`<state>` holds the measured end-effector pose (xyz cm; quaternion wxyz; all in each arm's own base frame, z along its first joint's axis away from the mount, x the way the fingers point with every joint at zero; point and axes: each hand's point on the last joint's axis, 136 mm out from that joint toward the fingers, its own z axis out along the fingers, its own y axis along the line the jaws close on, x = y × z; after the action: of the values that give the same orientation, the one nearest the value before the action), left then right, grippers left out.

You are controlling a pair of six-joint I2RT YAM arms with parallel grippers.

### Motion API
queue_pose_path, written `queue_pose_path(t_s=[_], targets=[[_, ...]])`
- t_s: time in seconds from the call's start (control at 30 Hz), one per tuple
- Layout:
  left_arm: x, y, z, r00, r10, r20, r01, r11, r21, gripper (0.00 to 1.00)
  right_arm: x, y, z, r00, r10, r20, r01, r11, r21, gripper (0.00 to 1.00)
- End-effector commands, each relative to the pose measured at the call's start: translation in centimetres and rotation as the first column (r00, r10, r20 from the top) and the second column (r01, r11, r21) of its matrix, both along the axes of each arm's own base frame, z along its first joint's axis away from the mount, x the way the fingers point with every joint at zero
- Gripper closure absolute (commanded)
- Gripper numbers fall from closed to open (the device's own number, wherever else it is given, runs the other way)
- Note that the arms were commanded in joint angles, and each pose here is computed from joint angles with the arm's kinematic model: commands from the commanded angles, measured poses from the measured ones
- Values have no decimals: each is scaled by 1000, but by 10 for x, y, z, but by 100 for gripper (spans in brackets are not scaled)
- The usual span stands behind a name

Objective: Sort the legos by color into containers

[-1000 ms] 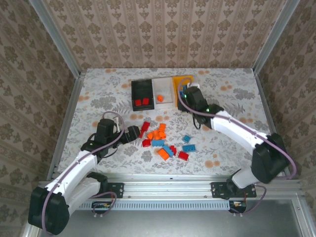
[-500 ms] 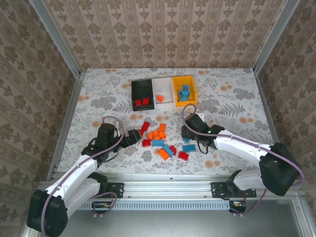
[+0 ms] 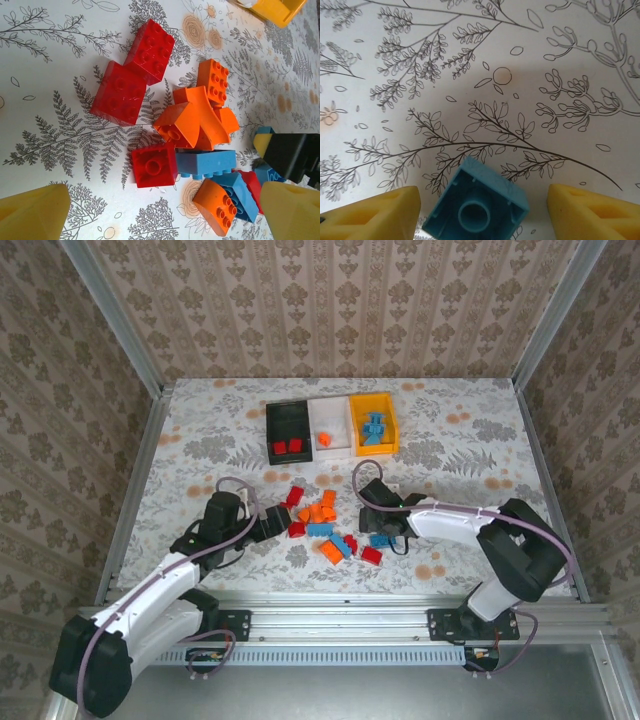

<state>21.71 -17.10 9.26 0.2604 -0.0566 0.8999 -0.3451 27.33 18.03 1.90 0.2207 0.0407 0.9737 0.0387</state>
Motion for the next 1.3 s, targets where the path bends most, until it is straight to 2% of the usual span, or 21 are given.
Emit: queue_pose_path(t_s=[0.0,0.37,0.67,0.9,1.07,1.27], targets=[[0,2,1,1000,11,12,-12,1000,9,0,4,6,-2,1000,-7,4,7,1000,3,33],[0,3,0,1000,8,2,-8,1000,22,0,21,18,-1,999,16,35,-16,1000,-9,55],[3,3,1,1000,11,6,-12,999,30,0,31,21,4,996,47,70,-44,998,-38,58],[6,1,1,1000,6,5,-6,999,38,0,46,21,28,987,74,141,-62,994,-87,58],[14,-2,5,1000,4,8,-4,999,48,0,80,17,62,973,71,221,-45,992,-117,58],[26,-4,5,1000,8,-17,-7,998,60,0,154,-4,98,954,-7,298,36,995,-93,58]])
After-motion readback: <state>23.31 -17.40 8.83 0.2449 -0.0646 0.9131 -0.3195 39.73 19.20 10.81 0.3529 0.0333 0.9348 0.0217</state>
